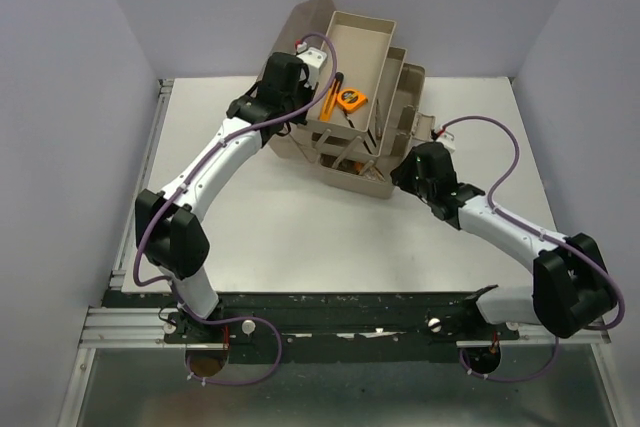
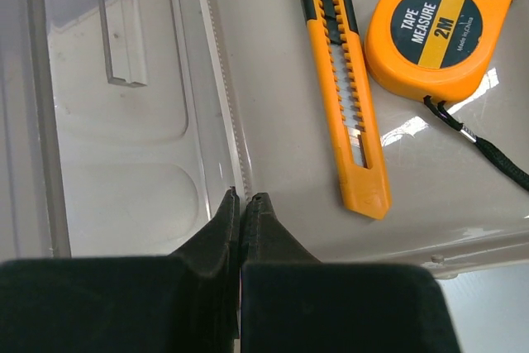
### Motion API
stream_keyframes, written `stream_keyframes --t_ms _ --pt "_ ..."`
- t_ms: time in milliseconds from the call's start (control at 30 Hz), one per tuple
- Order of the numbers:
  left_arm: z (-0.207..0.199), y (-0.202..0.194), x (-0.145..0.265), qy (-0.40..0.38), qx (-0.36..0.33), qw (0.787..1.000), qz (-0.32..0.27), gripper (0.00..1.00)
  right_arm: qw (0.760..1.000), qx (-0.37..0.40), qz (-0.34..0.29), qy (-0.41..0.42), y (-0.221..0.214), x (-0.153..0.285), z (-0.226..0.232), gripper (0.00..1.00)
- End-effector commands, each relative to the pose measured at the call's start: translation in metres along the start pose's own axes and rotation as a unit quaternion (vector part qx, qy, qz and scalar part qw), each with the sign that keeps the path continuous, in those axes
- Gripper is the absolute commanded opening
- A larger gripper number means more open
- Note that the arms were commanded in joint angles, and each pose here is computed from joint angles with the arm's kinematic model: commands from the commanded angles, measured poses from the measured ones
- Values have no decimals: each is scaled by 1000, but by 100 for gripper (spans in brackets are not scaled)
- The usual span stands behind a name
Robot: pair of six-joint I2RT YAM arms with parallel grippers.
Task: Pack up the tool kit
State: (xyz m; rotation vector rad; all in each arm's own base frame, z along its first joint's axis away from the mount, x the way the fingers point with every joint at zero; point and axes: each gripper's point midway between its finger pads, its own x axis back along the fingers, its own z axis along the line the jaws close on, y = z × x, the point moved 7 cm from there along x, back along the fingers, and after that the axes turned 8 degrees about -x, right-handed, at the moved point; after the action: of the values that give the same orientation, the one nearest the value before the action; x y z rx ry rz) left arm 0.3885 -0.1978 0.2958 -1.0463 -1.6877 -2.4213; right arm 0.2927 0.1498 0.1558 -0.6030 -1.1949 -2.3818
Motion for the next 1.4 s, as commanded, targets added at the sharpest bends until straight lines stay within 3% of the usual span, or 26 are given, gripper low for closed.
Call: stream_keyframes --t_ms 0,200,333,867,967,1333,1367 --pt "-35 6 -7 -45 -42 998 -10 0 995 -36 -5 96 9 26 36 43" --pt "-37 9 -6 -20 -56 998 -10 0 990 -64 -64 106 25 48 33 67" --pt "-39 11 -4 -10 -66 998 -14 0 985 -69 -99 122 36 59 35 77" --pt "-48 18 -1 -8 -87 996 -24 0 993 28 -106 43 54 27 44 76" --pt "-49 19 0 -6 -92 995 -26 0 994 44 -96 15 52 20 41 72" --pt "-58 25 4 2 -120 992 -34 0 994 67 -67 -53 35 2 19 30" --pt "-59 26 5 1 -121 992 -35 4 994 66 -66 -58 35 1 18 25"
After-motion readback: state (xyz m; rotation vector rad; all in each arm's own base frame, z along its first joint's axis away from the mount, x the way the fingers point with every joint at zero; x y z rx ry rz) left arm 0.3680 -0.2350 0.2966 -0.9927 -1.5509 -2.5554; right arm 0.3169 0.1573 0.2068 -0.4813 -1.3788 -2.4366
